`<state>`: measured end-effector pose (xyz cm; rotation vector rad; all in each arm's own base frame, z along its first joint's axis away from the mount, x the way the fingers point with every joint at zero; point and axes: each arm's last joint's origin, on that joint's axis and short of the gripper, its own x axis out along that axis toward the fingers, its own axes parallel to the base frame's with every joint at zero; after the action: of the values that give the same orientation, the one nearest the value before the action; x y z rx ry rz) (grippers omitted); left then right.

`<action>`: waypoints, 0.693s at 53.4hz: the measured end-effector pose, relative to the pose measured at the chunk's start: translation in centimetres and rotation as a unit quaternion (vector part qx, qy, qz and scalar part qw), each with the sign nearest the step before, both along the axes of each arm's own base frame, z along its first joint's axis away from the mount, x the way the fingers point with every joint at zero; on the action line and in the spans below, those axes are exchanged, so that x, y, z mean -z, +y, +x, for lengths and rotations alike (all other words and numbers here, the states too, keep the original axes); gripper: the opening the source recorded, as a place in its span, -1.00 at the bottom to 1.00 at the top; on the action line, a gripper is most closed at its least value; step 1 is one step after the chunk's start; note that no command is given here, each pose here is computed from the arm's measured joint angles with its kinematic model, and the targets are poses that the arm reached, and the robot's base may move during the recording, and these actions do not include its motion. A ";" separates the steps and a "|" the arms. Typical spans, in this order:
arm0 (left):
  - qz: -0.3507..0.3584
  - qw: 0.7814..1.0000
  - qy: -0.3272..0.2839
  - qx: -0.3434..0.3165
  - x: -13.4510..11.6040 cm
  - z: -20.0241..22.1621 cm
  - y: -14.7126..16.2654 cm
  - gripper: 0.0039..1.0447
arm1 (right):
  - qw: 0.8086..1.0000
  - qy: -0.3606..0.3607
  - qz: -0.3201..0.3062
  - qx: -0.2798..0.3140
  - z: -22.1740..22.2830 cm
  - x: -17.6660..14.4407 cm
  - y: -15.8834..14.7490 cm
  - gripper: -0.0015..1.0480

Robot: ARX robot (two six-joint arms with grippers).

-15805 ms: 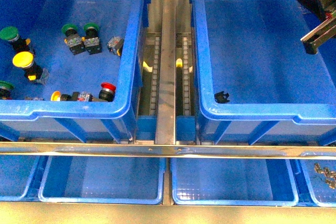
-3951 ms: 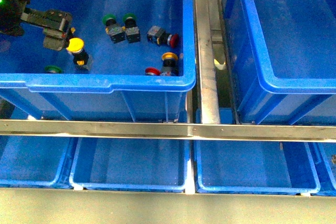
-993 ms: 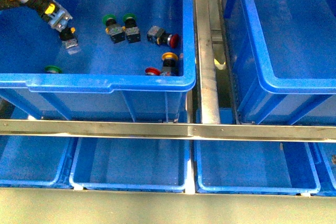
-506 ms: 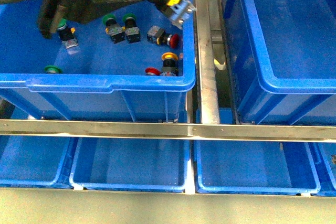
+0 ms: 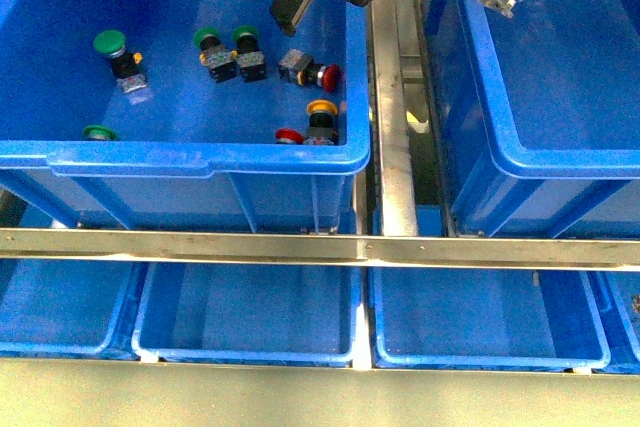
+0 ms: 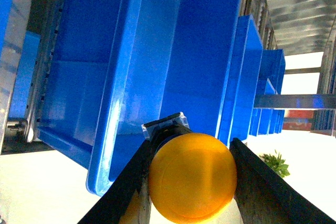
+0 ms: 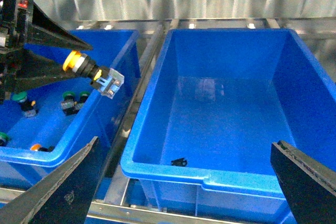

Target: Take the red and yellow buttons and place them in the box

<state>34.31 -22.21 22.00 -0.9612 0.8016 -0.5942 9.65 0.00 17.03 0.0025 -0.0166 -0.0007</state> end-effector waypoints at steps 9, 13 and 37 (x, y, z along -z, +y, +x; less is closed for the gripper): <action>0.011 1.000 0.010 0.003 0.8 0.3 -0.4 -0.34 | 0.988 0.145 -0.044 0.003 0.2 0.2 -0.2 0.87; 0.012 1.000 0.010 0.003 0.9 0.3 -0.4 -0.34 | 0.970 0.224 -0.088 -0.028 1.7 0.1 -0.3 0.87; 0.011 1.000 -0.001 0.008 0.7 1.2 -1.0 -0.34 | 0.953 0.143 -0.226 -0.140 15.1 -1.0 3.4 0.87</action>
<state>35.49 -23.23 21.33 -0.9344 0.8133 -0.5976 24.76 3.43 18.00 -0.4543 0.2738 0.2868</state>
